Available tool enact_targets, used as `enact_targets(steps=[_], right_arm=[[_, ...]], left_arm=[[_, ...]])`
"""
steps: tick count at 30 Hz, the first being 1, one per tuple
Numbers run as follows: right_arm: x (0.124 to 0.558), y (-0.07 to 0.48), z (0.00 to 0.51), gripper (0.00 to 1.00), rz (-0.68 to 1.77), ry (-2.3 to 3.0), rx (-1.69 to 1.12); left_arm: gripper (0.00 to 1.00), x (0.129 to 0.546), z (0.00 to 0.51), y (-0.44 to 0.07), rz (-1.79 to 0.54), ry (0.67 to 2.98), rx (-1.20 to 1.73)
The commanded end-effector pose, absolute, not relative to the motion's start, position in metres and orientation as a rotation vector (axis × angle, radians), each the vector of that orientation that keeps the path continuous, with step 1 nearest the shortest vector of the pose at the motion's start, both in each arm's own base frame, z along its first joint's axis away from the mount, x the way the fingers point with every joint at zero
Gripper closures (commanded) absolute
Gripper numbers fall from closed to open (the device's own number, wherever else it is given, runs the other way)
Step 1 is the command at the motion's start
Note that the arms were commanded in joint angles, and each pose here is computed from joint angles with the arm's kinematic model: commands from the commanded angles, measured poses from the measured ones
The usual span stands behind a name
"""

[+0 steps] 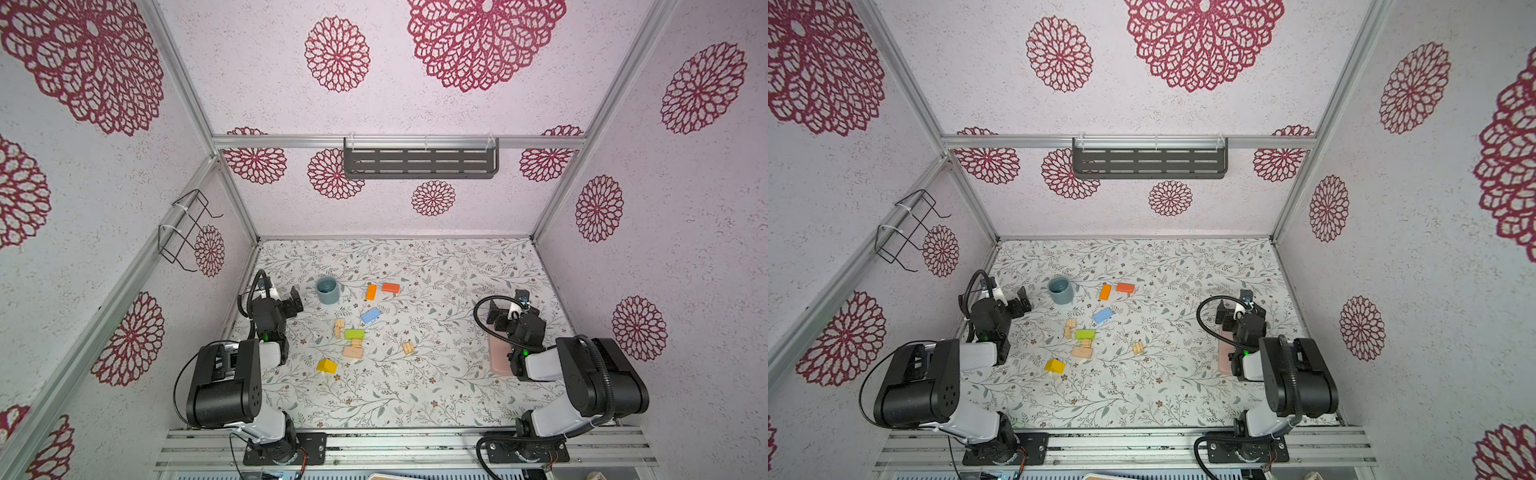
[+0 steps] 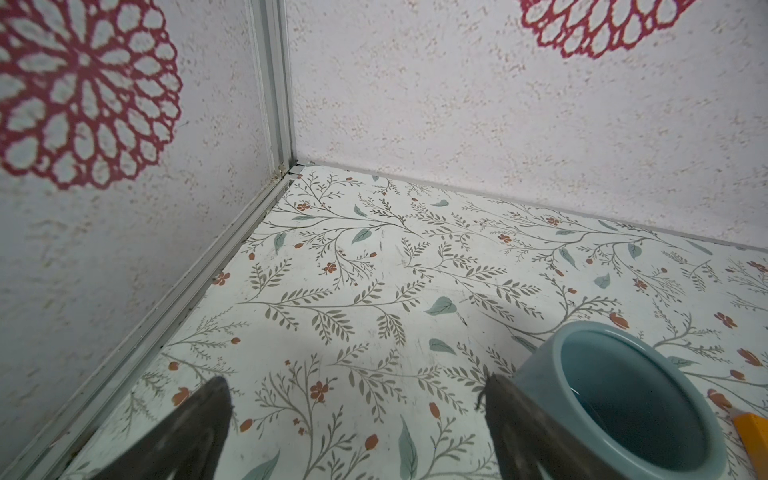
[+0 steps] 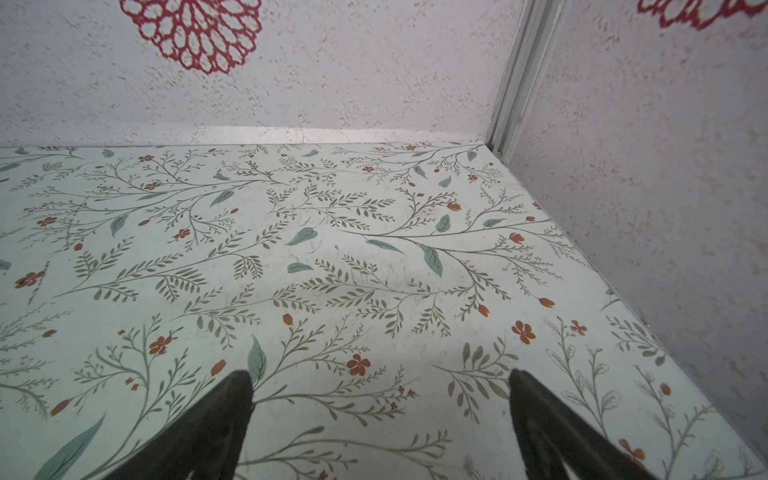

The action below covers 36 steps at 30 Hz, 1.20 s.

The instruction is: Build the wood block tower

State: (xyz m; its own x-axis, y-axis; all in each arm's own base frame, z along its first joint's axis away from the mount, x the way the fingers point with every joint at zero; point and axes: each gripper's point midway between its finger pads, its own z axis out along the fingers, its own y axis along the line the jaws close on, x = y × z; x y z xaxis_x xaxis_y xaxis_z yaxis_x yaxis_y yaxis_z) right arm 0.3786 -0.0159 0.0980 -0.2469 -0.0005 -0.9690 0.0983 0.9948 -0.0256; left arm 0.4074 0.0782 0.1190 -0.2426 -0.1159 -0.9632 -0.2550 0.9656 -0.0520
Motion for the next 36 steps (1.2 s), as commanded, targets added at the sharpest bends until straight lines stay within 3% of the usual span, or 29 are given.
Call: enact_targets(steps=[1, 11, 15, 20, 28, 31, 36], right_arm=[[0.373, -0.025, 0.124, 0.01, -0.124, 1.734, 0.14], [0.358, -0.03, 0.168, 0.01, -0.06, 1.782, 0.302], [0.351, -0.01, 0.185, 0.01, -0.002, 1.817, 0.281], [0.358, 0.048, 0.199, 0.03, 0.059, 1.973, 0.075], [0.374, 0.139, 0.216, 0.08, 0.157, 2.172, -0.308], [0.385, 0.173, 0.214, 0.14, 0.19, 2.209, -0.467], [0.416, 0.22, 0.201, 0.26, 0.17, 2.246, -0.67]], left_arm=[[0.03, 0.403, 0.122, 0.08, 0.132, 1.802, -0.279], [0.03, 0.407, 0.163, 0.095, 0.258, 1.994, -0.407], [0.03, 0.402, 0.207, 0.069, 0.235, 1.977, -0.409], [0.03, 0.386, 0.249, 0.022, 0.123, 1.924, -0.414], [0.03, 0.369, 0.28, 0.012, -0.018, 1.754, -0.702], [0.03, 0.37, 0.286, 0.002, -0.126, 1.746, -0.718], [0.03, 0.368, 0.282, 0.005, -0.119, 1.709, -0.712]])
